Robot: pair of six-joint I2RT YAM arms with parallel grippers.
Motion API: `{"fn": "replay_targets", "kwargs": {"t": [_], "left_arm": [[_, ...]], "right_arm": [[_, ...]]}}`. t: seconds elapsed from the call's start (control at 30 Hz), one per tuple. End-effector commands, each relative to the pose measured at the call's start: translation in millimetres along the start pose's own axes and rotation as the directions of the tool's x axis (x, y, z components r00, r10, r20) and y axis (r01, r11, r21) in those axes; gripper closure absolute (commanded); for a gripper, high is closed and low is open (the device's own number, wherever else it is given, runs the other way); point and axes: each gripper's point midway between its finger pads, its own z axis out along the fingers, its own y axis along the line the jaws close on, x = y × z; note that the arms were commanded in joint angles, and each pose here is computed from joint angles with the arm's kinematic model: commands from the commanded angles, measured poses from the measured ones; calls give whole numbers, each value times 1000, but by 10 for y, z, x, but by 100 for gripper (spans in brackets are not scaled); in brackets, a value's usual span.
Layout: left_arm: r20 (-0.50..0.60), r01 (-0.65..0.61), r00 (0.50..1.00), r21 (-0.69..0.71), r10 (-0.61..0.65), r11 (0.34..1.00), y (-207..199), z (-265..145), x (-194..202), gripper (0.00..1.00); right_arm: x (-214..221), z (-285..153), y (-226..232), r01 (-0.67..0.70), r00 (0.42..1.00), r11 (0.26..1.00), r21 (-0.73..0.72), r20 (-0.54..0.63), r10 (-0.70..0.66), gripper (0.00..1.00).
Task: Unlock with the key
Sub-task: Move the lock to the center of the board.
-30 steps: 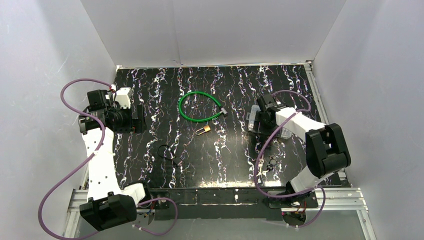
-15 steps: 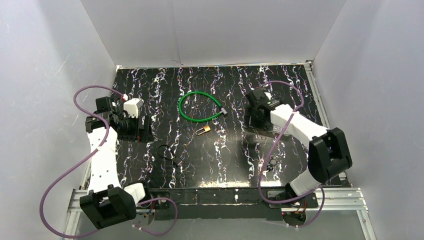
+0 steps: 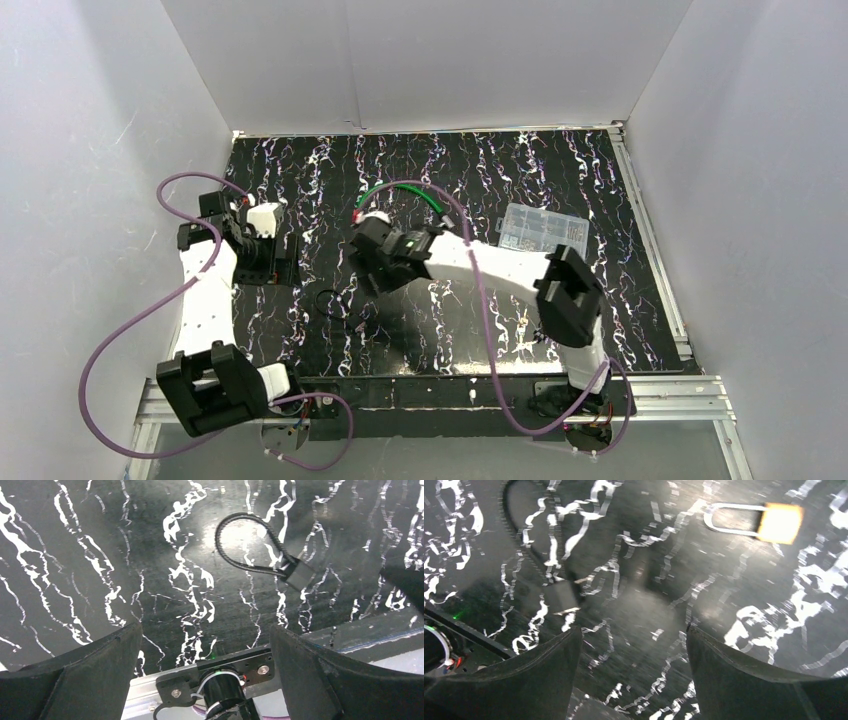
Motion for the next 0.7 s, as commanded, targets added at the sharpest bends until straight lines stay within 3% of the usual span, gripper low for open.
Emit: {"fn": "replay_targets", "kwargs": {"t": [0.0, 0.2, 0.67], "left_arm": [[-17, 36, 999, -109, -38, 993, 228, -60, -82, 1], [-34, 43, 998, -97, -47, 994, 265, -44, -183, 1], [-41, 55, 997, -127, -61, 990, 438, -50, -279, 0]], "right_arm": [[-77, 53, 468, 113, 993, 992, -65, 29, -111, 16], [77, 228, 837, 225, 974, 968, -110, 52, -221, 11], [250, 630, 1046, 300, 952, 942, -152, -14, -306, 8]]}}
